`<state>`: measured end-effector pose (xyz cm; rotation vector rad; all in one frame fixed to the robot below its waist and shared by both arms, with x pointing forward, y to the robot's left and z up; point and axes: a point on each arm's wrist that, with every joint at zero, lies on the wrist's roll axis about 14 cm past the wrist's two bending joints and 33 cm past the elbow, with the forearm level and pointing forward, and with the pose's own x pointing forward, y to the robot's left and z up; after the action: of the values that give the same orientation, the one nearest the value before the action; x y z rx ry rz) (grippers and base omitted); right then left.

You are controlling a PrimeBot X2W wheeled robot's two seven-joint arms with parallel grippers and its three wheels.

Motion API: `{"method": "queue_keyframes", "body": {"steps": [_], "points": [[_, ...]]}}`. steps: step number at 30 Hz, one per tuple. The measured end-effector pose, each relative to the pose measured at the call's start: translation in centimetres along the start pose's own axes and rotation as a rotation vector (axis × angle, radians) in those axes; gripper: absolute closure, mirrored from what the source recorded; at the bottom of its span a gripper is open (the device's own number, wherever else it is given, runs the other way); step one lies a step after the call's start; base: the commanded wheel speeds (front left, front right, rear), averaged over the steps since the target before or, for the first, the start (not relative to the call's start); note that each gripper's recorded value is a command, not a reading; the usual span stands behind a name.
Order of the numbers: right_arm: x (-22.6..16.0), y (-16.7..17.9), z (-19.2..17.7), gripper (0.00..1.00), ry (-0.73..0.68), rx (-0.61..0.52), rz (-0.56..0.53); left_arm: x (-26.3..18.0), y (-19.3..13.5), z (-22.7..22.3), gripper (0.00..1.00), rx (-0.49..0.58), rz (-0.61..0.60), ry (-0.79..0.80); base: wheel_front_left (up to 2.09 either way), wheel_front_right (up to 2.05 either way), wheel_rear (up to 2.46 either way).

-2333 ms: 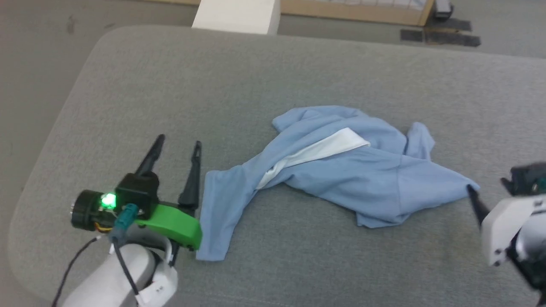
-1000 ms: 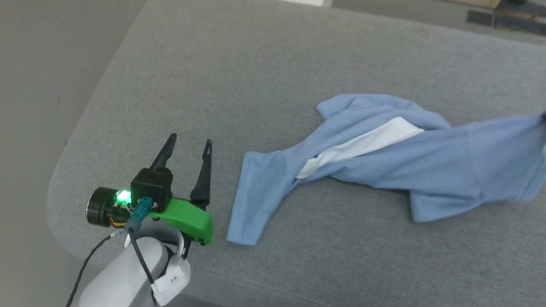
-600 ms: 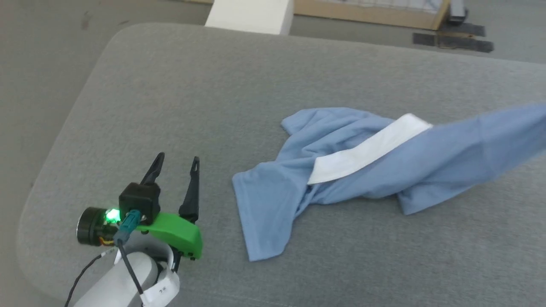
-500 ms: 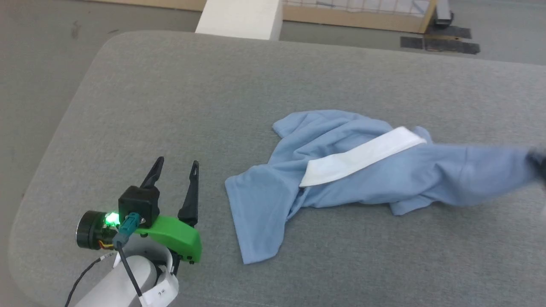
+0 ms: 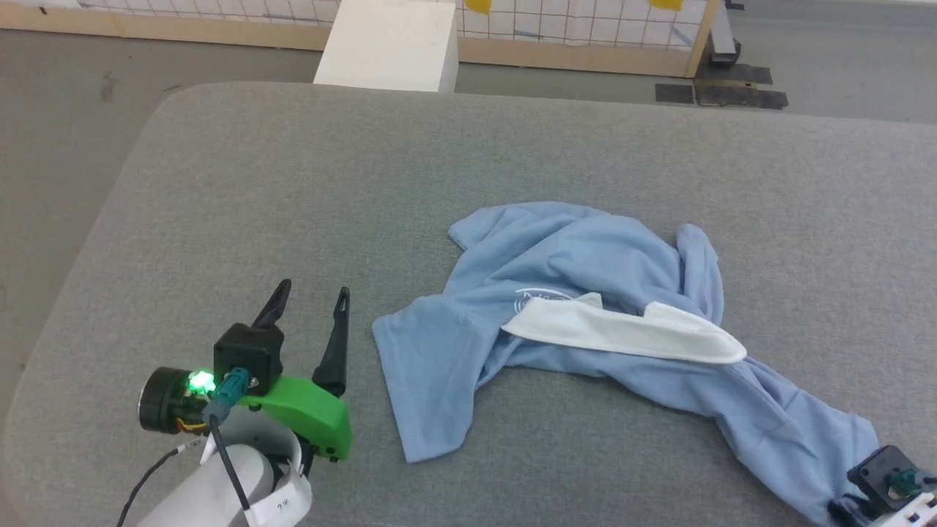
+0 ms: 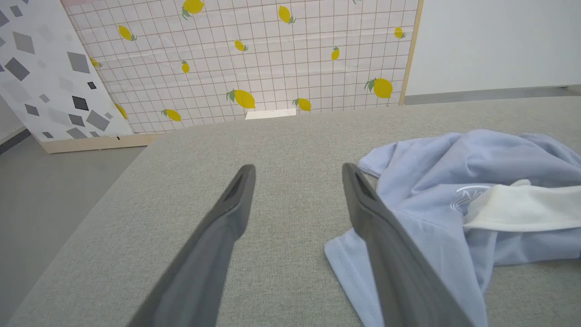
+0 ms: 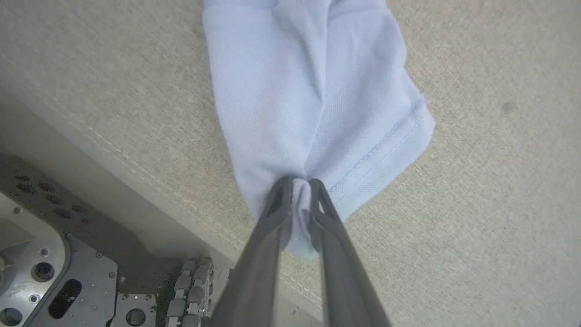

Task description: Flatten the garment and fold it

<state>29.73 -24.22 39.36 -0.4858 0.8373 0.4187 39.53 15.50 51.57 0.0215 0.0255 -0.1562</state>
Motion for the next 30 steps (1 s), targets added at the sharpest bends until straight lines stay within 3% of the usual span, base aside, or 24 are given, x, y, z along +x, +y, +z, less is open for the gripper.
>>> {"method": "queue_keyframes", "body": {"steps": [4, 5, 6, 13, 21, 30], "points": [[0.2, -1.1, 2.6, 0.0, -0.061, 0.055, -0.001, -0.4, 0.6, -0.2, 0.0, 0.004, 0.019, 0.008, 0.0, 0.0, 0.0], [-0.1, -2.6, 6.6, 0.0, -0.138, 0.099, -0.001, -0.8, 1.1, -0.4, 0.0, 0.005, 0.035, 0.013, 0.0, 0.0, 0.0], [-0.2, -2.8, 7.3, 0.0, -0.139, 0.116, 0.007, -0.9, 1.2, -0.4, 0.0, 0.004, 0.039, 0.015, 0.0, 0.0, 0.0], [0.3, -4.3, 12.0, 0.0, -0.051, 0.136, 0.049, -0.8, 1.8, -0.8, 0.0, -0.005, 0.063, 0.023, 0.0, 0.0, 0.0], [5.9, -4.8, 17.4, 0.0, 0.053, 0.193, 0.098, 0.8, 2.2, -0.8, 0.0, -0.01, 0.078, 0.009, 0.0, 0.0, 0.0], [13.5, -3.8, 16.3, 0.0, 0.258, 0.152, 0.098, 0.6, 3.6, -2.7, 0.0, -0.023, 0.14, 0.056, 0.0, 0.0, 0.0]]}}
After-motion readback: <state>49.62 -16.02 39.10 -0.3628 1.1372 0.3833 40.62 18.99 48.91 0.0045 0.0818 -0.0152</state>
